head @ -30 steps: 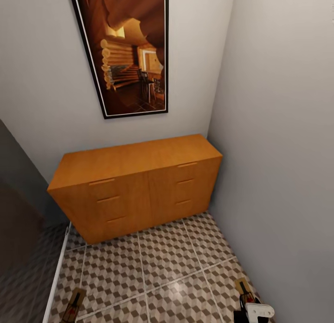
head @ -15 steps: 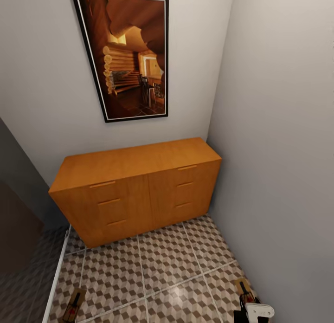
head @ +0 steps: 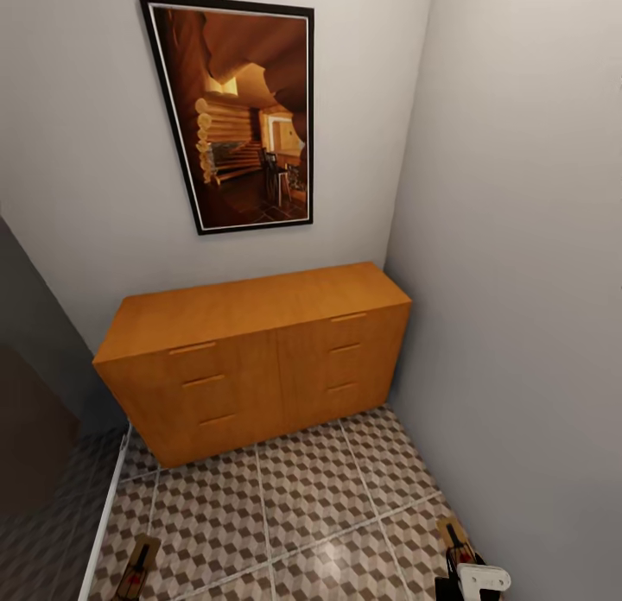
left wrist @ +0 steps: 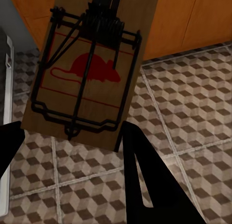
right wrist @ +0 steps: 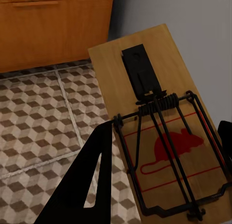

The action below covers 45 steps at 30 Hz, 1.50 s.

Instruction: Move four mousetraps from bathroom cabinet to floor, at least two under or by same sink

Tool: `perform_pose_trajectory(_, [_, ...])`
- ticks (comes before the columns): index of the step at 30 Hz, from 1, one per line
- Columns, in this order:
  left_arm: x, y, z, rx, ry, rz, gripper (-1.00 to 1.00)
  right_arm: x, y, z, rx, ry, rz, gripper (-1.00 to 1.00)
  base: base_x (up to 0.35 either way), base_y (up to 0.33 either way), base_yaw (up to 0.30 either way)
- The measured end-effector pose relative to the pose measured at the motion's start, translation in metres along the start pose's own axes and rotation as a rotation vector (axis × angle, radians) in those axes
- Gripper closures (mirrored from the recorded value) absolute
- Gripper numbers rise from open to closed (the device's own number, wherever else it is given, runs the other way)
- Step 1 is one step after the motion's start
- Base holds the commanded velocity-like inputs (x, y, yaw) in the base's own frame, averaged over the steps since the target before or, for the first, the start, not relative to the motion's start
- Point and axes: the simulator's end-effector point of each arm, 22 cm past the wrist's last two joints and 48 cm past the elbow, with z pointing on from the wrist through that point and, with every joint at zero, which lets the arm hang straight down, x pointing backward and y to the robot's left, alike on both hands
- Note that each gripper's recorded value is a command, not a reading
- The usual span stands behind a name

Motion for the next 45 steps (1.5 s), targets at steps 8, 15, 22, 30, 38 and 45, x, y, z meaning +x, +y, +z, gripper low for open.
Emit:
perform_pose_trajectory(8, [-0.006, 0.000, 0.001, 0.000, -0.014, -0.001, 1.00, -0.006, 0.000, 0.001, 0.001, -0.013, 0.002, 1.00, 0.000, 0.000, 0.000])
perform_pose_trajectory(15, [-0.010, 0.000, 0.002, -0.001, -0.025, -0.002, 1.00, -0.011, -0.001, 0.001, 0.002, -0.024, 0.004, 1.00, 0.000, 0.000, 0.000])
perform_pose_trajectory(22, [-0.015, 0.000, 0.002, -0.001, -0.037, -0.003, 1.00, -0.016, -0.001, 0.001, 0.003, -0.034, 0.006, 1.00, 0.000, 0.000, 0.000])
perform_pose_trajectory(30, [-0.020, 0.000, 0.003, -0.001, -0.050, -0.004, 1.00, -0.022, -0.001, 0.002, 0.004, -0.047, 0.008, 1.00, 0.000, 0.000, 0.000])
perform_pose_trajectory(38, [-0.026, 0.000, 0.003, -0.001, -0.063, -0.005, 1.00, -0.028, -0.002, 0.002, 0.004, -0.060, 0.010, 1.00, 0.000, 0.000, 0.000])
perform_pose_trajectory(45, [-0.031, 0.000, 0.004, -0.002, -0.074, -0.006, 1.00, -0.033, -0.002, 0.002, 0.005, -0.072, 0.013, 1.00, 0.000, 0.000, 0.000])
